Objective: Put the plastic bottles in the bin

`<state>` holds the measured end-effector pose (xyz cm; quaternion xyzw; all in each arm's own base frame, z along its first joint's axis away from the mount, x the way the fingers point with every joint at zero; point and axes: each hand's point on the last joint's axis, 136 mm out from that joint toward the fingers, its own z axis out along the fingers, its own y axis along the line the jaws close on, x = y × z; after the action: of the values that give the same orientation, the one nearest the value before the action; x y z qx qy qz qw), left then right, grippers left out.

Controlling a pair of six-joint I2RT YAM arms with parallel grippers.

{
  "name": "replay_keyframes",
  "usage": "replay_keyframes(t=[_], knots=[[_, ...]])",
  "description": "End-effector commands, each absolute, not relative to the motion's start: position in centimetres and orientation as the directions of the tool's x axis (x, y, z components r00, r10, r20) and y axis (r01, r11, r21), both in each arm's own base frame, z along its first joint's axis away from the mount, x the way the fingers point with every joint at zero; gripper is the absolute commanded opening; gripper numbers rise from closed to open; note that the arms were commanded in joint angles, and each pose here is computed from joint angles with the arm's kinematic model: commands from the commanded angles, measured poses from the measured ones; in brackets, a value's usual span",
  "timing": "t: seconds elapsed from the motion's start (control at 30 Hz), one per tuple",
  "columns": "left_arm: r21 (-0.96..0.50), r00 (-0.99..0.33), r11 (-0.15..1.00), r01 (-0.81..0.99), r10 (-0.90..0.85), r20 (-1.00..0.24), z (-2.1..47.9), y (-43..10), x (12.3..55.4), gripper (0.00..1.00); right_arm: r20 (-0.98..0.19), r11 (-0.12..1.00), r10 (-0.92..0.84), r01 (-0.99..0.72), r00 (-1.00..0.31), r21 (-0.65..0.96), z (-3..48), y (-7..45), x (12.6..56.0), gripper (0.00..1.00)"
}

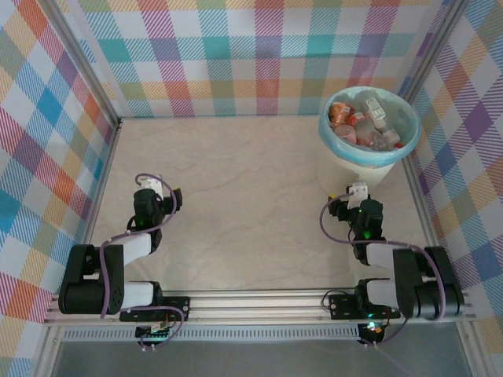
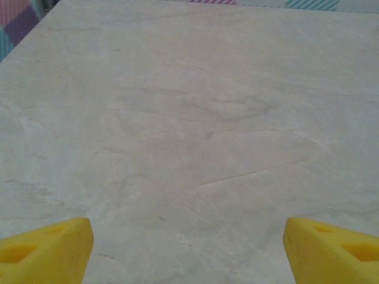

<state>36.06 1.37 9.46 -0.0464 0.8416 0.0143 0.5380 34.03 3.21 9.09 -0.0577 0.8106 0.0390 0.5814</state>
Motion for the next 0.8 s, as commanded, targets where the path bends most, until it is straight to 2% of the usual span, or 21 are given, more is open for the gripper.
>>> replay_keyframes(t=[0.0,0.17,0.27,0.43,0.53,0.77], knots=[[-0.029,-0.370,1.000,0.006,-0.024,-0.929,11.2,0.2,36.9,0.84,-0.986,0.976,-0.028,-0.216,-0.164,0.008,12.0,4.4,35.8,0.75],[-0.092,-0.340,0.988,0.120,-0.046,-0.939,11.5,-2.4,36.9,0.85,-0.989,0.978,-0.016,-0.208,-0.148,0.015,10.9,4.2,35.8,0.77],[-0.075,-0.367,0.990,0.120,-0.026,-0.930,11.2,-2.7,37.4,0.86,-0.987,0.984,-0.008,-0.176,-0.160,0.021,10.8,3.7,35.9,0.84],[-0.068,-0.352,0.992,0.108,-0.026,-0.936,11.3,-2.9,37.6,0.89,-0.971,0.998,0.055,0.001,-0.232,0.057,10.4,0.9,37.7,0.93],[-0.073,-0.312,0.986,0.148,-0.023,-0.950,11.4,-3.7,37.6,0.95,-0.953,0.995,0.086,0.081,-0.290,0.065,9.8,-0.2,38.7,0.96],[-0.038,-0.349,0.991,0.127,0.009,-0.937,9.5,-3.9,38.4,1.00,-0.940,0.995,0.085,0.070,-0.329,0.066,9.4,-0.1,39.3,0.99]])
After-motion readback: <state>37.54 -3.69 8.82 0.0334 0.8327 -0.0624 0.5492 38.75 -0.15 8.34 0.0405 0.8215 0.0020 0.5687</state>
